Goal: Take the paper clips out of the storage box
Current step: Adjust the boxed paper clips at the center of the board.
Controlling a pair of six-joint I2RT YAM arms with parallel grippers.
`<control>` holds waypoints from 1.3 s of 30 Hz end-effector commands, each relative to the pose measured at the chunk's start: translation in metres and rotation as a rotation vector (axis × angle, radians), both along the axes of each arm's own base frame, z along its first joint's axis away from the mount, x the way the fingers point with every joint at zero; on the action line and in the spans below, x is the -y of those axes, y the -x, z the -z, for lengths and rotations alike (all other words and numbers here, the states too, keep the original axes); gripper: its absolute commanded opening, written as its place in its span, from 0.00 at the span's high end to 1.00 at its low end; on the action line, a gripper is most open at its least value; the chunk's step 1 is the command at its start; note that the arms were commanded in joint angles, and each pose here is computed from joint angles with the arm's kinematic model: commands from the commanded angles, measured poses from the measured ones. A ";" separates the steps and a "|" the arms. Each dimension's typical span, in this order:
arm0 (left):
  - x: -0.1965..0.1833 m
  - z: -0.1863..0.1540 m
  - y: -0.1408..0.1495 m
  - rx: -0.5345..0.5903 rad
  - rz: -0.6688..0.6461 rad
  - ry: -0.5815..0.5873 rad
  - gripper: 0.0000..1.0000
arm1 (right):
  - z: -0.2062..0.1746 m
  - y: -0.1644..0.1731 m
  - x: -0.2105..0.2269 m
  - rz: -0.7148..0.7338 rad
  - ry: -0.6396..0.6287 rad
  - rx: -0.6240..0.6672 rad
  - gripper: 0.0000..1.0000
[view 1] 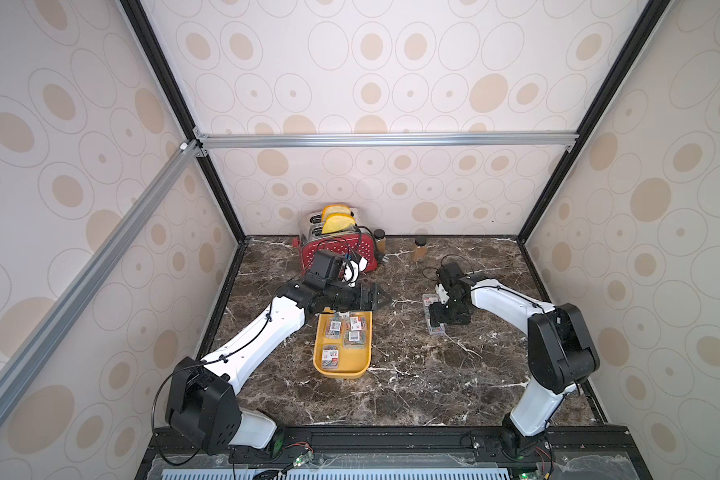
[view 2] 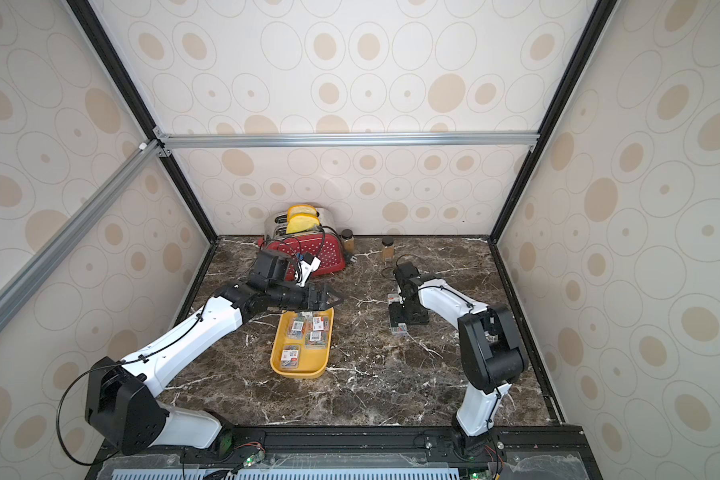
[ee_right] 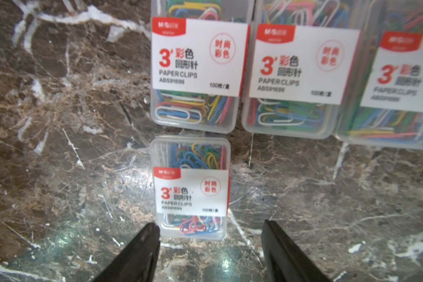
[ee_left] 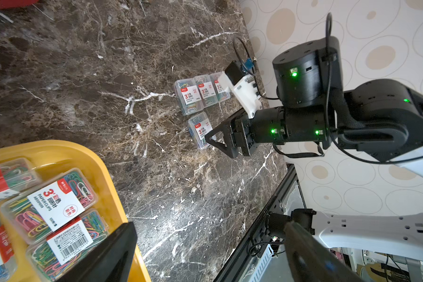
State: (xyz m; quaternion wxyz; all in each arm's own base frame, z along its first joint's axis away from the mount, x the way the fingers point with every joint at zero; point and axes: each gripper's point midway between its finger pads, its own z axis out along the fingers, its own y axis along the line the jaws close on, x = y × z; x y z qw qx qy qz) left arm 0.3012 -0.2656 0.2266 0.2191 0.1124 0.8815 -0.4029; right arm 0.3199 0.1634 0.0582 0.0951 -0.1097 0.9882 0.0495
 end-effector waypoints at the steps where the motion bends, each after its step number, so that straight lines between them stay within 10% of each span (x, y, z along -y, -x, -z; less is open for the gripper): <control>1: -0.001 -0.008 -0.002 0.025 -0.003 0.017 0.03 | -0.010 0.007 0.002 -0.015 -0.013 0.000 0.29; 39: 0.005 -0.006 -0.006 0.018 0.015 0.024 0.04 | 0.038 0.029 0.005 0.005 0.030 -0.082 0.32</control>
